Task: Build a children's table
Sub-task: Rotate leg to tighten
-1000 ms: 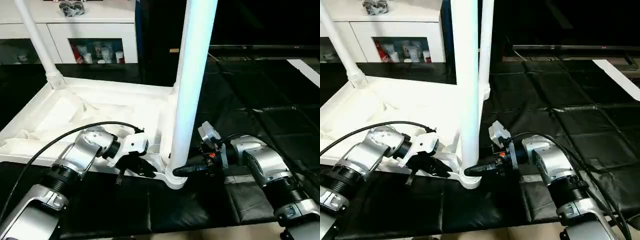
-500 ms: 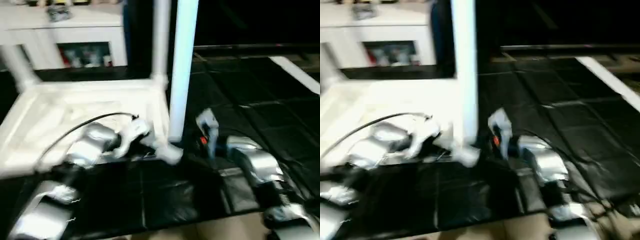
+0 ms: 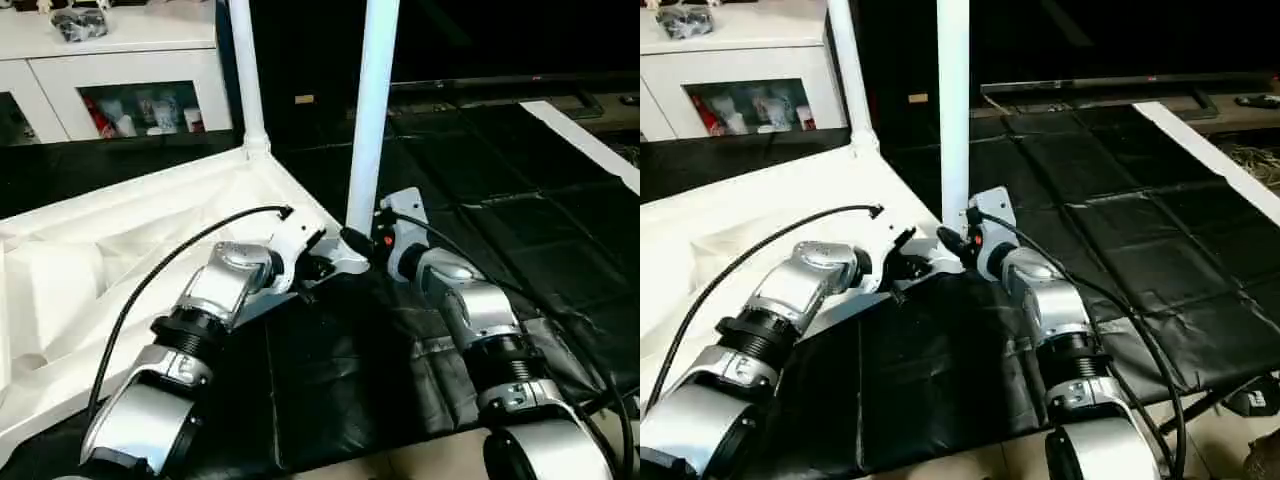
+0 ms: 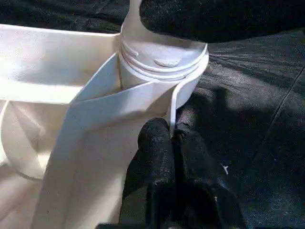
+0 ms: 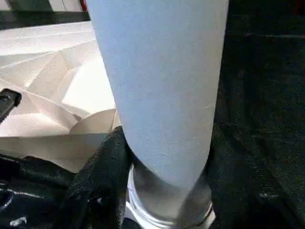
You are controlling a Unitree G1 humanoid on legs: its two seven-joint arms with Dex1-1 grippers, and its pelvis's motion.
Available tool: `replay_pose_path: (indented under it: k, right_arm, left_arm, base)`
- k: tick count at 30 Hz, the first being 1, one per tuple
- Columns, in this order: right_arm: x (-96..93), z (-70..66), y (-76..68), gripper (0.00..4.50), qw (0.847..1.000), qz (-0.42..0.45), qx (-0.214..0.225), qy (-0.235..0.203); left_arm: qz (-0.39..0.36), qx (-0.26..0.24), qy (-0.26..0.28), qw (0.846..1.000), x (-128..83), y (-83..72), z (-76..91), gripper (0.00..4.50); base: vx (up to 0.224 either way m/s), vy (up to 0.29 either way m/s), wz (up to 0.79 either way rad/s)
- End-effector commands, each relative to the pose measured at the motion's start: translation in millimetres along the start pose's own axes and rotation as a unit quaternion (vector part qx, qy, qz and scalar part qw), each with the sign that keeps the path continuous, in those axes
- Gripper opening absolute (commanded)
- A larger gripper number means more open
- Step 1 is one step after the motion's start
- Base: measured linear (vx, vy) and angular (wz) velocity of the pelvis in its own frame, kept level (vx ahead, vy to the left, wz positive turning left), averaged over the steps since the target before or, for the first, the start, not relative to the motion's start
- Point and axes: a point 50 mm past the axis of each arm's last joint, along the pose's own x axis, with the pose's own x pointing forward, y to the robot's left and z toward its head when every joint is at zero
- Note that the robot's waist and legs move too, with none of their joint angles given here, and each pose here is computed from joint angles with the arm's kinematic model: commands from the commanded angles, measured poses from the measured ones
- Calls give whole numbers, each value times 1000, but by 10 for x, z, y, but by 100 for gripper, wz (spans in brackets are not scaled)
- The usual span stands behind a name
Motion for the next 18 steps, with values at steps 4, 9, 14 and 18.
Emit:
replay_pose_path:
  k: [4, 9, 14, 18]
  right_arm:
    - [117, -127, 410, 292, 993, 112, 30, 12]
    - [-60, -158, 239, 326, 991, 136, 15, 3]
    - [-334, -122, 70, 387, 978, 209, -10, -8]
    - [-496, -114, -56, 407, 968, 249, -37, 13]
  left_arm:
    - [-66, 47, -49, 995, 51, -172, 253, 0]
    - [-95, 77, -34, 992, -50, -124, 155, 0]
    - [-147, 118, -12, 982, -215, -65, 45, 0]
    - [-196, 146, 2, 970, -334, -56, -21, 0]
  base:
    - [0, 0, 0]
    - [0, 0, 0]
    - [0, 0, 0]
    - [0, 0, 0]
